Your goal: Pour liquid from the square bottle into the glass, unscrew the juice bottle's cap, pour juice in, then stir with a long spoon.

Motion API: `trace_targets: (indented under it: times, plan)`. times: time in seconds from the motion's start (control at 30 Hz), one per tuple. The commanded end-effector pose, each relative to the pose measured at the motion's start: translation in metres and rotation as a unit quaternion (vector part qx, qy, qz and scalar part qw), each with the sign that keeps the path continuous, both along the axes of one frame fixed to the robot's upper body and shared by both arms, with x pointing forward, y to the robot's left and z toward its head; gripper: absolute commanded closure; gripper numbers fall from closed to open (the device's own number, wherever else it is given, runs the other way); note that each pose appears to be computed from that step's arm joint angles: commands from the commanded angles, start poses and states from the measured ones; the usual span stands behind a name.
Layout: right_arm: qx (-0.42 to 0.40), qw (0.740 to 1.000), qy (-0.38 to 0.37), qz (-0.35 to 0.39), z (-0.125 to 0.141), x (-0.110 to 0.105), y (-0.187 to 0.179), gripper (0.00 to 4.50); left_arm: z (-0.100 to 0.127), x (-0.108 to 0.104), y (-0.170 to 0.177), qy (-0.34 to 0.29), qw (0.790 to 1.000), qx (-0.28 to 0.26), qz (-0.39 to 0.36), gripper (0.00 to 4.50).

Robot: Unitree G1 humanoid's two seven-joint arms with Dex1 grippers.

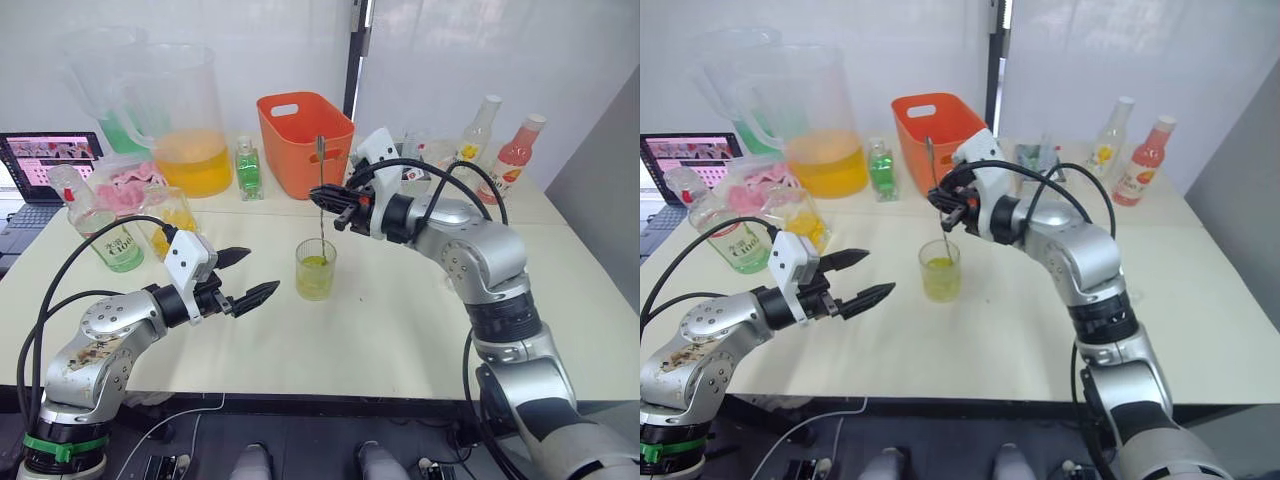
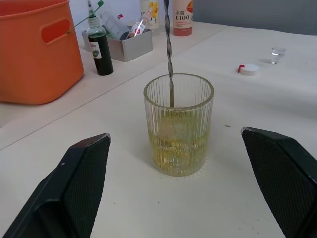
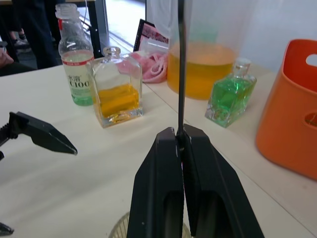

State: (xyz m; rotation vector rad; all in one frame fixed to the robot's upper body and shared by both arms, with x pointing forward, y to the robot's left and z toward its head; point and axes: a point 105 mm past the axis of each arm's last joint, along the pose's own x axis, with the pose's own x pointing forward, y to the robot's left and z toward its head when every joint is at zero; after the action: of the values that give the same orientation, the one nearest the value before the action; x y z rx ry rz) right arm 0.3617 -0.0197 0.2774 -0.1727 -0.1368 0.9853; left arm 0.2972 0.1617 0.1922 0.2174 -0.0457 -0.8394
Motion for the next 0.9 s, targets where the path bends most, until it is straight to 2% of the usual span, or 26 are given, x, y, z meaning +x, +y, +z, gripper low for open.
trace_targets:
  times: [0.03, 0.17, 0.4, 0.67, 0.9]
  plan:
    - [0.023, 0.999, -0.034, 0.019, 0.016, -0.006, 0.008, 4.50, 0.009, -0.004, -0.003, -0.023, 1.000, 0.008, -0.008, 0.03]
    - [0.040, 0.998, -0.014, 0.047, 0.017, -0.019, 0.018, 4.50, 0.008, -0.004, -0.004, -0.020, 1.000, 0.007, -0.015, 0.03]
    - [-0.010, 0.998, 0.015, 0.055, 0.001, -0.032, 0.006, 4.50, 0.004, -0.001, -0.001, -0.015, 1.000, 0.008, -0.016, 0.03]
    - [-0.047, 0.999, -0.018, -0.003, 0.004, -0.017, -0.018, 4.50, 0.001, 0.002, -0.005, -0.015, 0.999, 0.013, -0.027, 0.03]
    - [-0.027, 0.999, -0.019, 0.014, 0.011, -0.017, -0.010, 4.50, -0.001, 0.000, -0.003, -0.014, 0.999, 0.021, -0.029, 0.03]
